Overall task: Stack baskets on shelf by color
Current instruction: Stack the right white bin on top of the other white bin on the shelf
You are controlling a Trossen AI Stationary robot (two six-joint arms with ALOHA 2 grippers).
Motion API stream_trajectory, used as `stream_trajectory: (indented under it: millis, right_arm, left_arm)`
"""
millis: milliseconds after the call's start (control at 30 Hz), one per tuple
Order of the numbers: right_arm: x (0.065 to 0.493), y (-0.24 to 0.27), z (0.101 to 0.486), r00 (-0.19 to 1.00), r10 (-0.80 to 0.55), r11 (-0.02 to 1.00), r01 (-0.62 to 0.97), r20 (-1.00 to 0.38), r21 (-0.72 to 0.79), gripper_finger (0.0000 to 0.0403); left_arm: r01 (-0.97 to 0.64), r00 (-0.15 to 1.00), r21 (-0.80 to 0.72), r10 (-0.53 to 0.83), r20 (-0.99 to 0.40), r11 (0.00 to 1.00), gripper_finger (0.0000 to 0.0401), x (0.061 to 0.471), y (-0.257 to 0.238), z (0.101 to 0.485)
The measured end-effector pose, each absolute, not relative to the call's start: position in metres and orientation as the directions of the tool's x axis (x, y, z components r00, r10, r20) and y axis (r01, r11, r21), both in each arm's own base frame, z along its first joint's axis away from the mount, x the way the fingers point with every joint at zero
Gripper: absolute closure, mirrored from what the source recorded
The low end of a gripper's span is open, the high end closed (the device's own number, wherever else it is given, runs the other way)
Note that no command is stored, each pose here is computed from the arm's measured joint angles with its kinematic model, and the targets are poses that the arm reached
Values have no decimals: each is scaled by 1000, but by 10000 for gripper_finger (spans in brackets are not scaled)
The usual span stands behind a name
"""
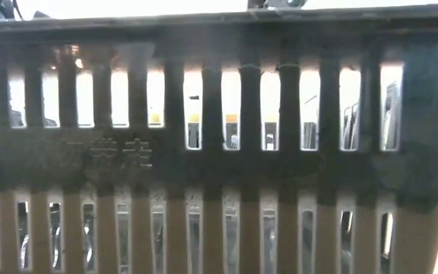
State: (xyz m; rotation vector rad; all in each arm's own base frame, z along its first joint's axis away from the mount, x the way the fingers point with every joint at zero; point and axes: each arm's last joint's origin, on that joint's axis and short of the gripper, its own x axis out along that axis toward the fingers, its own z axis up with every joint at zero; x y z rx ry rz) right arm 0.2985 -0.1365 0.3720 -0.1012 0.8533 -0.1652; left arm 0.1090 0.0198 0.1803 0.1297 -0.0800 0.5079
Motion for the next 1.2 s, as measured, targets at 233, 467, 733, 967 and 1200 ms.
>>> stream_trajectory:
  millis: [233, 467, 733, 967, 1200]
  right_arm:
    - [314, -143, 366, 685, -201, 979, 123, -700, -161, 378]
    - [313, -142, 361, 648, -181, 983, 97, -740, -156, 341]
    - [307, -135, 354, 594, -86, 989, -45, -800, -140, 333]
    - [305, -134, 347, 568, -55, 973, -154, -821, -172, 365]
    - [303, -133, 334, 544, -32, 906, -338, -838, -253, 397]
  left_arm:
    - [-489, 871, 104, 479, 108, 866, 366, 109, 20, 180]
    - [-485, 874, 101, 479, 78, 869, 366, 109, 20, 177]
    - [-482, 876, 75, 479, 59, 873, 366, 110, 20, 175]
    - [-482, 876, 68, 479, 59, 873, 366, 110, 20, 175]
    - [-482, 876, 68, 479, 59, 873, 366, 110, 20, 175]
